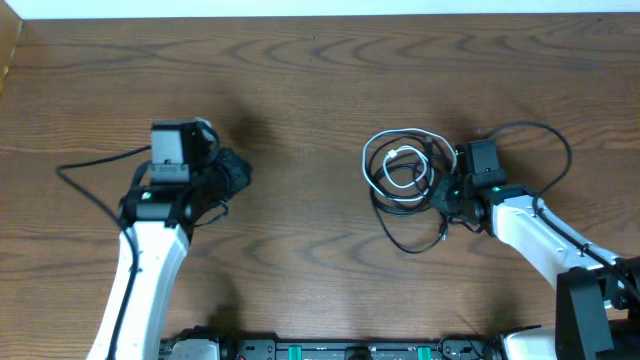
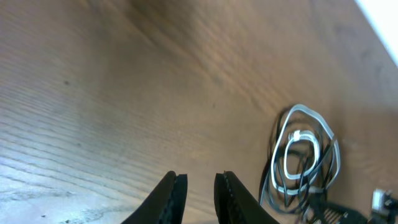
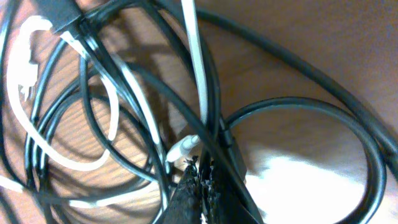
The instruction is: Untangle cables
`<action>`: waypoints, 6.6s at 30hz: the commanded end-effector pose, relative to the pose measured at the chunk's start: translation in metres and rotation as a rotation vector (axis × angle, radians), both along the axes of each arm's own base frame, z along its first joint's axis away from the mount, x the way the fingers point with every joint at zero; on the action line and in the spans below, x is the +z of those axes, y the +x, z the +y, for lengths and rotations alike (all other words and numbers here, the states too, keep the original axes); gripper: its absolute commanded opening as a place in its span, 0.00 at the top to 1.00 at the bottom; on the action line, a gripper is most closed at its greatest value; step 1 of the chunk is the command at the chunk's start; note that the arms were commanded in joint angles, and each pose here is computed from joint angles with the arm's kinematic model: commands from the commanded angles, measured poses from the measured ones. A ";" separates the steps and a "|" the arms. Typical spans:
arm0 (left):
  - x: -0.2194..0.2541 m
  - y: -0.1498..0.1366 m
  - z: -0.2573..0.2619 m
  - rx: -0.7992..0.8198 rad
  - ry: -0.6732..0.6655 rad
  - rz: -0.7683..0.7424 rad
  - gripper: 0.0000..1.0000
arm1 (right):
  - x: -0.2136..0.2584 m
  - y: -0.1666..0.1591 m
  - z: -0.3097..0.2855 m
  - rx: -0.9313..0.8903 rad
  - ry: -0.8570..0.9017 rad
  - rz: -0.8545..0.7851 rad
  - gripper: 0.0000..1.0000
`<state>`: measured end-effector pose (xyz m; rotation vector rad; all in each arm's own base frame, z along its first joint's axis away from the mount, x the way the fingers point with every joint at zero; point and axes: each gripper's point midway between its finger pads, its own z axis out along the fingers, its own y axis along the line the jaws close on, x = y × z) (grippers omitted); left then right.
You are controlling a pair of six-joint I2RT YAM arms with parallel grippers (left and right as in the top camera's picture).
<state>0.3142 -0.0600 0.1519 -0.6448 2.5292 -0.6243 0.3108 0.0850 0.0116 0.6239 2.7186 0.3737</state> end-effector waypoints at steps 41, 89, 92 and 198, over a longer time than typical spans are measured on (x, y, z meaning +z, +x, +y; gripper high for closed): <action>-0.145 0.017 -0.101 -0.313 0.134 0.210 0.73 | 0.008 -0.023 0.068 0.656 0.066 -0.117 0.58; -0.021 0.027 -0.023 -0.081 0.225 -0.068 0.92 | 0.010 -0.018 0.069 0.642 0.071 -0.135 0.56; -0.024 0.023 -0.026 -0.087 0.201 -0.042 0.92 | 0.011 -0.017 0.070 0.614 0.083 -0.132 0.53; 0.156 0.021 -0.164 -0.848 -0.451 -0.841 0.93 | -0.035 0.072 0.137 0.049 0.408 -0.214 0.99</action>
